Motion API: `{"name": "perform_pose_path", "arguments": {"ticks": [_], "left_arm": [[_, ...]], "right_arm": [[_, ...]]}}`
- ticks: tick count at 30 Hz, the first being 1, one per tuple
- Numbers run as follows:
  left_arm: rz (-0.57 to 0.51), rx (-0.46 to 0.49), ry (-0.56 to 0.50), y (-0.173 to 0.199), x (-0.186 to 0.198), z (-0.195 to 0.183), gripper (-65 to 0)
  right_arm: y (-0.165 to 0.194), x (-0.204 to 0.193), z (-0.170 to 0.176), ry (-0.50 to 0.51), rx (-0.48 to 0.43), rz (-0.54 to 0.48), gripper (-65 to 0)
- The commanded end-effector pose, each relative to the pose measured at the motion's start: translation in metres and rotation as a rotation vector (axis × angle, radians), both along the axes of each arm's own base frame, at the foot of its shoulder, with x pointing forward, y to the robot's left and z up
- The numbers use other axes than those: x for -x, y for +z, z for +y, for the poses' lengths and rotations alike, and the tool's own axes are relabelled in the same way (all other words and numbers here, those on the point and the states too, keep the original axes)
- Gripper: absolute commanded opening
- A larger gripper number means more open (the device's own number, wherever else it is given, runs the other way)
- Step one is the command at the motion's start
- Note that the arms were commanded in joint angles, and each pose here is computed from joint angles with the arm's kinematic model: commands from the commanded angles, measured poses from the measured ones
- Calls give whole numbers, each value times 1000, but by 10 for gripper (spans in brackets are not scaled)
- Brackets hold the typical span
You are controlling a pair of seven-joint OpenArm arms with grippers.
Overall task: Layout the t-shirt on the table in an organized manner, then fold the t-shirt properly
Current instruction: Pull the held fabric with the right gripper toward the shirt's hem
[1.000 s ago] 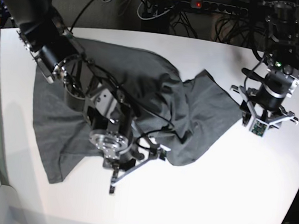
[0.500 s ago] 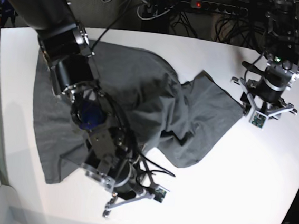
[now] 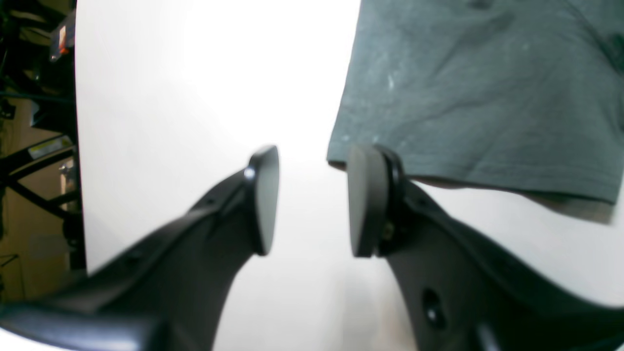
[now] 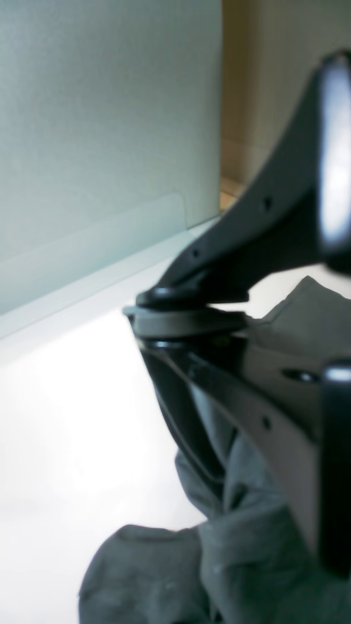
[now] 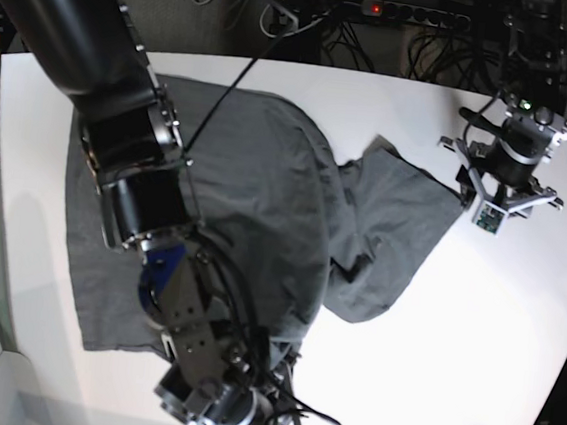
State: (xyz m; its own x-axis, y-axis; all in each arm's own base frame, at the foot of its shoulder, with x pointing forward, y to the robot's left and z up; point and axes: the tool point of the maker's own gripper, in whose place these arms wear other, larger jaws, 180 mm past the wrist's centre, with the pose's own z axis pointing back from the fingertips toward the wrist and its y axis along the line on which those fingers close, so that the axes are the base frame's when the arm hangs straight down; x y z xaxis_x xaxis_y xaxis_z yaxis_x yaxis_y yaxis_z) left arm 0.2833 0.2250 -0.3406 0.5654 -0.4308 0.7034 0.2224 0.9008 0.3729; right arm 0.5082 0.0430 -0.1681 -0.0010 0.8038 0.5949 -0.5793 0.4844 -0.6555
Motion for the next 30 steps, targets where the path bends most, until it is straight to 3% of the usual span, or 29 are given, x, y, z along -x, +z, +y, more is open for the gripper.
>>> {"name": "perform_pose_path", "arguments": {"ticks": [1, 10, 15, 23, 26, 30], "left_arm": [[-50, -5, -7, 14, -6, 1, -424], [-51, -11, -4, 14, -6, 2, -424], [-37, -15, 0, 10, -1, 4, -424], [-44, -23, 39, 14, 1, 19, -424], [-44, -23, 40, 14, 2, 19, -424], [-48, -21, 42, 15, 1, 19, -424]], "right_arm": [[35, -6, 12, 27, -48, -76, -650], [61, -18, 42, 111, -113, -116, -650], [81, -35, 43, 48, -228, -185, -650], [70, -47, 39, 41, -257, -153, -645], [64, -48, 38, 36, -254, -139, -581], [49, -54, 32, 15, -230, -99, -399]]}}
